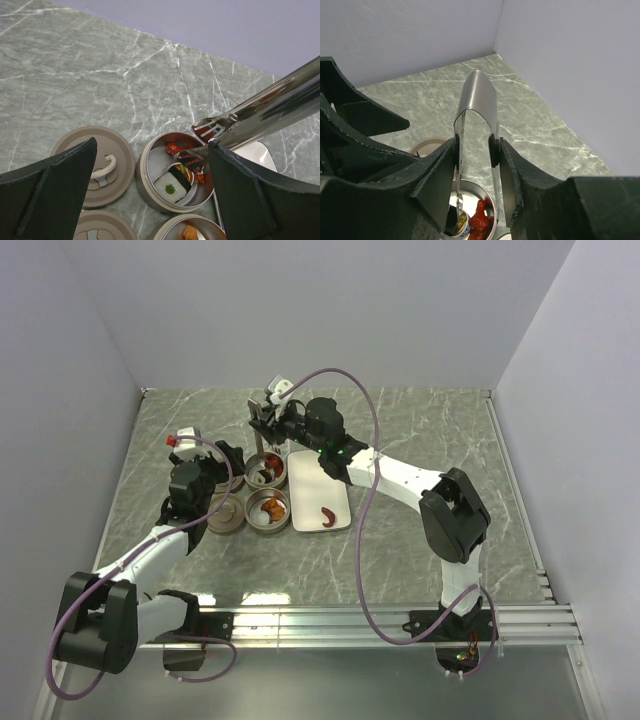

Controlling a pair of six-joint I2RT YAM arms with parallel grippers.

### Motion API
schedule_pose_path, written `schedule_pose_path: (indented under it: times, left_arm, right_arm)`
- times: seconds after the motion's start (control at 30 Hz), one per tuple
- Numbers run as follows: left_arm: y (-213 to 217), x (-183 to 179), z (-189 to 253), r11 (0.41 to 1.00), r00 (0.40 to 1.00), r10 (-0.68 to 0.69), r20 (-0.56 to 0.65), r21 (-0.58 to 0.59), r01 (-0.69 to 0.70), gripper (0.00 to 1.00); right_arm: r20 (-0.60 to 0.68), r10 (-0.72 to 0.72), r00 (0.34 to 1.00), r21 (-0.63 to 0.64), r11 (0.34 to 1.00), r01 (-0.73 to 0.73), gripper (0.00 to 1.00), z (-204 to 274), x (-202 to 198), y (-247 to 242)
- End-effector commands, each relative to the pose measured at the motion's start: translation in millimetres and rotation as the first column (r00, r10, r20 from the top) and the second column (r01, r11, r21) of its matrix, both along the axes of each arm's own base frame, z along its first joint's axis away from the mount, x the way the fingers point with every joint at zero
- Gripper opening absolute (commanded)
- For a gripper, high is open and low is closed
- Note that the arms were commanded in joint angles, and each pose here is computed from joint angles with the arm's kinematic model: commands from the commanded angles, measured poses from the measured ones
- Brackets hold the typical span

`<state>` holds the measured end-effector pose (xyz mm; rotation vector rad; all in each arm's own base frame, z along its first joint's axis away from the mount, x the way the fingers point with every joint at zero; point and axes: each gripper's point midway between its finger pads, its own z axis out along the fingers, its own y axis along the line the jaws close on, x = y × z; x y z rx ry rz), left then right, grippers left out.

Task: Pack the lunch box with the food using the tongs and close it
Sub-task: Place the food into the lunch box

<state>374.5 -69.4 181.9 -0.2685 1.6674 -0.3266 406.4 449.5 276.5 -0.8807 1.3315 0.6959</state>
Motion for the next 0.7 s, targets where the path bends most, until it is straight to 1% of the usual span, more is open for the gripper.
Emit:
schedule_pose_path:
  times: [0.0,0.13,0.17,0.23,0.3,0.33,0.4,0.43,0.47,0.6,0.63,0.67]
  left_arm:
    - [-2,5,19,1.000,0.998,-0.007,0.056,-0.029,0.009,0.99]
    - [-3,5,18,1.000,0.998,-0.007,0.054,-0.029,0.009,0.99]
    - [-3,5,18,1.000,0.998,-0.007,0.054,-0.029,0.009,1.00]
    - [-3,5,19,1.000,0.998,-0.007,0.057,-0.030,0.009,1.00]
    - [-2,5,18,0.999,0.999,-0.007,0.054,-0.031,0.008,0.99]
    - [-3,5,19,0.999,0.998,-0.007,0.056,-0.031,0.009,1.00]
    - [-2,5,19,0.999,0.998,-0.007,0.057,-0.031,0.009,0.99]
    - [-3,5,19,1.000,0.998,-0.008,0.057,-0.030,0.010,0.99]
    - [-3,5,19,0.999,0.998,-0.008,0.057,-0.031,0.010,0.99]
    - [-2,5,19,0.999,0.998,-0.007,0.057,-0.031,0.009,0.99]
    - [-2,5,19,0.999,0.998,-0.007,0.057,-0.031,0.009,1.00]
    - [-2,5,19,0.999,0.998,-0.007,0.057,-0.031,0.009,0.99]
  right_arm:
    - [0.085,-0.008,0.996,0.078,0.997,0.001,0.46,43,-1,-5]
    - [0.123,-0.033,0.992,0.130,0.991,0.017,0.46,62,-9,-18]
    - [0.116,-0.034,0.993,0.127,0.992,0.019,0.46,56,-13,-21]
    - [0.145,-0.051,0.988,0.164,0.986,0.027,0.46,74,-20,-31]
    - [0.149,-0.070,0.986,0.177,0.983,0.043,0.45,77,-27,-42]
    - [0.140,-0.089,0.986,0.175,0.983,0.064,0.45,71,-28,-48]
    - [0.151,-0.112,0.982,0.203,0.976,0.080,0.45,82,-34,-59]
    - [0.133,-0.133,0.982,0.193,0.975,0.105,0.45,72,-35,-65]
    - [0.138,-0.142,0.980,0.208,0.972,0.112,0.45,79,-39,-71]
    - [0.109,-0.198,0.974,0.220,0.960,0.171,0.45,74,-45,-91]
    - [0.089,-0.209,0.974,0.210,0.960,0.187,0.45,65,-46,-95]
    - [0.080,-0.219,0.972,0.221,0.955,0.197,0.45,68,-49,-100]
